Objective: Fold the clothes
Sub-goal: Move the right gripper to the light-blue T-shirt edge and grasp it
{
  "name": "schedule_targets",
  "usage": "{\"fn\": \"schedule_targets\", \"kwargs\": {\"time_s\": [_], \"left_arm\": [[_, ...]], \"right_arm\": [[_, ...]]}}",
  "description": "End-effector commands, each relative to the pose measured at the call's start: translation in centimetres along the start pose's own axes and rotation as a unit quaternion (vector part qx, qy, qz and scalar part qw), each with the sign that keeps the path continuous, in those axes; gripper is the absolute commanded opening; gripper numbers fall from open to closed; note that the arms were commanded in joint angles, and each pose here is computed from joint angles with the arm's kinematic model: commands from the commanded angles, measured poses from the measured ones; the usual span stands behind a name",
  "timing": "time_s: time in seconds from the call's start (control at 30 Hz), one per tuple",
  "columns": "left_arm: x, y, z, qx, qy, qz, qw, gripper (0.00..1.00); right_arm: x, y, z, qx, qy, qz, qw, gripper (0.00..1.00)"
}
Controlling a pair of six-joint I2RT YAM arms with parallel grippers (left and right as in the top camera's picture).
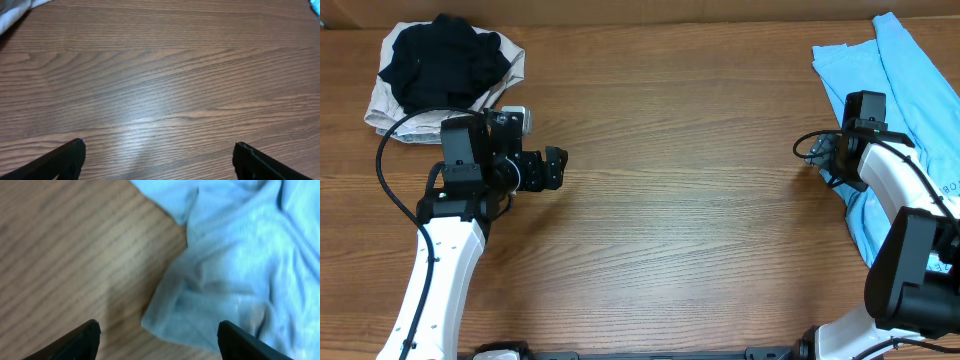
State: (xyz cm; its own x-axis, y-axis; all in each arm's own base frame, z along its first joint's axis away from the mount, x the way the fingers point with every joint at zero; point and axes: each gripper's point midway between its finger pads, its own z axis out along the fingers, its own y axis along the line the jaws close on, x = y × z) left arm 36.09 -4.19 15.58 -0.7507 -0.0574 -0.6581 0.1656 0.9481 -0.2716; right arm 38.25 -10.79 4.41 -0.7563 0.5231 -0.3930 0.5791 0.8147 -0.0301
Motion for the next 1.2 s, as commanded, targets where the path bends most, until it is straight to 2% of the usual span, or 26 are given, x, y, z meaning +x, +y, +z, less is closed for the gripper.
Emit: {"fn": "schedule_targets", "kwargs": {"time_s": [0.0, 0.2, 0.33, 0.5, 0.63, 0.77, 0.83, 0.97, 1.17], "left_arm": [[-1.0, 0.5, -0.2, -0.013, -0.010, 0.002, 1.000, 0.95], [-1.0, 0.5, -0.2, -0.014, -0.011, 0.002, 1.000, 0.93], [-1.0, 0.8, -0.2, -0.021, -0.011, 0.002, 1.000, 0.87], [-1.0, 0.9, -0.2, -0.024, -0.011, 0.002, 1.000, 0.87], [-1.0, 0.9, -0.2, -0.024, -0.011, 0.002, 1.000, 0.80], [-1.0, 0.9, -0.2, -0.024, -0.011, 0.002, 1.000, 0.77], [-1.0, 0.9, -0.2, -0.024, -0.011, 0.002, 1.000, 0.73], [-1.2, 0.9, -0.2, -0.025, -0.013, 0.003, 1.000, 0.64], [-1.5, 0.9, -0.2, -0.024, -0.021, 0.005, 0.999, 0.58]], "right_arm": [[0.2, -0.5, 0.6, 0.012, -0.008, -0.003, 1.000, 0.77], [1.1, -0.7, 1.3, 0.013, -0.007, -0.003, 1.000, 0.70], [1.9, -0.8, 1.8, 0.013, -0.003, -0.004, 1.000, 0.68], [2.5, -1.0, 2.4, 0.013, -0.004, -0.004, 1.000, 0.65], [3.3, -1.2, 3.0, 0.012, -0.005, -0.003, 1.000, 0.64], [3.9, -1.3, 3.4, 0.013, -0.003, -0.004, 1.000, 0.58], [3.9, -1.3, 3.4, 0.012, -0.005, -0.003, 1.000, 0.54], [3.7, -1.2, 3.4, 0.011, -0.009, -0.002, 1.000, 0.36], [3.0, -1.0, 3.4, 0.005, -0.022, 0.000, 1.000, 0.16]]}}
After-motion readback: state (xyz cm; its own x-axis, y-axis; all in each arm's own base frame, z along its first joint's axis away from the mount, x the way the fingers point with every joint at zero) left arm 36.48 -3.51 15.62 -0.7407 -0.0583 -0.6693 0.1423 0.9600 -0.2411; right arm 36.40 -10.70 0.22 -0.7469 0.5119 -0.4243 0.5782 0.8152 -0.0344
